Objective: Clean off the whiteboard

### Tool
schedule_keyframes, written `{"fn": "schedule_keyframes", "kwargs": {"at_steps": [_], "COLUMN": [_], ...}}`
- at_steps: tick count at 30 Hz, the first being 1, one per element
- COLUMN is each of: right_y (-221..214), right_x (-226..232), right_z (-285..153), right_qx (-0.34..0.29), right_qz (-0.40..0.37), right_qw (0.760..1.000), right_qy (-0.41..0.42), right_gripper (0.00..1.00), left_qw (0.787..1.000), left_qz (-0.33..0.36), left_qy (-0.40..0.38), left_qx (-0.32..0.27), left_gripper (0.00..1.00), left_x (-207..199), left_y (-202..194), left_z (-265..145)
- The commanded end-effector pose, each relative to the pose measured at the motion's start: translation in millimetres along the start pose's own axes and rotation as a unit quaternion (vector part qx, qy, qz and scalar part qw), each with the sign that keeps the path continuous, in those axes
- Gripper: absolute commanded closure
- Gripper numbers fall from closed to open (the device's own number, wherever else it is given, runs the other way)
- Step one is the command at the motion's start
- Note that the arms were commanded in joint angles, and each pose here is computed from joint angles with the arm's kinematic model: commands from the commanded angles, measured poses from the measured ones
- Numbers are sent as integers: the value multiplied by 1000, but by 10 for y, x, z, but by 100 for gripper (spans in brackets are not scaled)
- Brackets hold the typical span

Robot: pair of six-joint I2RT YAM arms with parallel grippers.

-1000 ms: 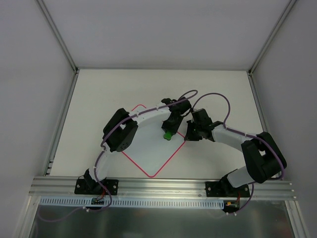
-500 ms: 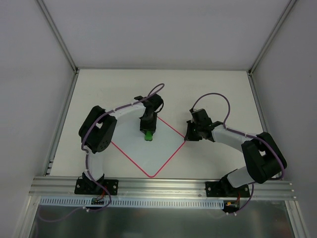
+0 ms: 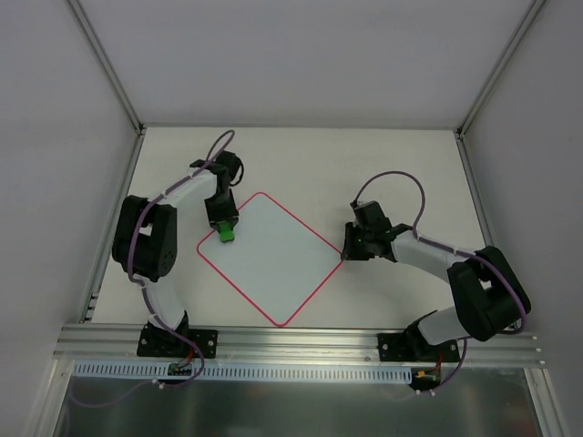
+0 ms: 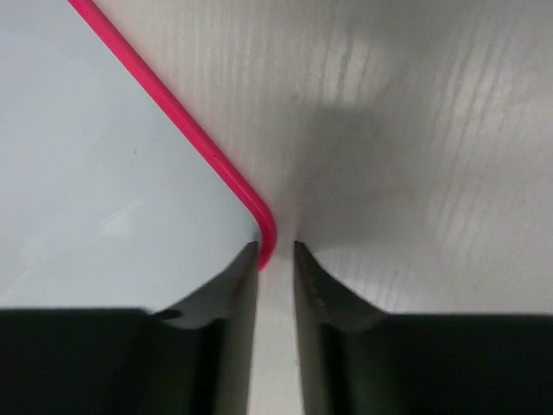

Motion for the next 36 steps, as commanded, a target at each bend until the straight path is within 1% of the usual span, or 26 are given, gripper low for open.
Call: {"fn": "schedule_keyframes", "kwargs": {"at_steps": [1, 3, 4, 5, 6, 7, 8, 9, 10, 11, 12, 14, 19, 22, 23, 25, 26, 27, 29, 30, 31, 33, 34, 35, 36], "right_y": [-45, -22, 36, 55, 55, 92, 123, 110, 134, 165, 163, 177, 166, 164, 166, 165, 160, 160, 173, 178, 197, 231, 250, 271, 324], "right_x": [-109, -87, -42, -36, -44, -8, 13, -1, 21, 13, -18, -11, -33, -45, -52, -67, -74, -71, -52, -43, -28, -1, 3, 13, 11], "right_z": [-166, -254, -350, -400, -451, -550, -609, -658, -738, -784, -826, -936, -1085, -1130, -1136, -1141, -1137, -1143, -1175, -1191, -1234, -1316, -1357, -1423, -1519], "right_qx": [-6, -16, -35, -43, -46, -62, -70, -69, -81, -91, -95, -111, -135, -146, -149, -153, -152, -153, -158, -161, -169, -181, -187, -196, -208], "right_qz": [-16, -20, -23, -26, -28, -32, -35, -41, -46, -48, -53, -57, -65, -69, -68, -68, -68, -68, -68, -67, -66, -66, -67, -68, -68], "right_qw": [999, 999, 999, 999, 999, 998, 997, 997, 996, 995, 994, 992, 989, 987, 986, 986, 986, 986, 985, 985, 983, 981, 980, 978, 976], "right_qy": [-27, -21, -9, -6, -9, 1, 4, 2, 10, 5, -5, 1, 10, 13, 13, 10, 8, 10, 15, 18, 23, 27, 26, 27, 17], "right_gripper": [68, 54, 47, 34, 28, 23, 16, 14, 11, 7, 6, 2, 1, 1, 1, 1, 1, 1, 1, 1, 1, 1, 1, 1, 1], "left_qw": [995, 992, 989, 988, 987, 986, 985, 985, 985, 983, 983, 982, 978, 976, 975, 975, 975, 975, 975, 974, 974, 973, 973, 972, 971], "left_qz": [-66, -89, -114, -123, -131, -138, -150, -152, -153, -169, -172, -178, -203, -215, -216, -216, -216, -215, -214, -215, -214, -213, -213, -213, -212], "left_qy": [18, 25, 30, 31, 31, 35, 42, 44, 46, 51, 50, 51, 56, 47, 47, 47, 48, 51, 56, 64, 66, 67, 64, 55, 46], "left_qx": [-72, -80, -86, -83, -87, -84, -74, -74, -69, -50, -48, -28, -9, -2, -2, -6, -11, -10, -23, -29, -29, -52, -54, -83, -95], "left_gripper": [100, 100, 100, 100, 100, 100, 100, 100, 100, 100, 100, 100, 100, 94, 87, 76, 60, 51, 37, 21, 13, 2, 1, 1, 1], "left_x": [401, 555, 710, 776, 841, 904, 1009, 1062, 1084, 1223, 1277, 1366, 1599, 1661, 1673, 1684, 1691, 1696, 1721, 1744, 1748, 1770, 1761, 1756, 1741], "left_y": [360, 470, 565, 610, 682, 709, 744, 795, 814, 818, 851, 859, 903, 924, 926, 928, 934, 906, 894, 880, 836, 812, 755, 744, 715], "left_z": [-397, -418, -433, -399, -408, -377, -287, -268, -220, -94, -63, 83, 264, 321, 324, 295, 254, 242, 130, 89, 61, -136, -188, -410, -518]}}
Point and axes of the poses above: each gripper's point midway between its finger pads, its own z axis out along the fingers, its own x axis along the line the jaws close on, y = z × x, the point moved 5 cm from there along -z, back along the fingers, and after that the axes turned 10 degrees about z, right-handed, at the moved point
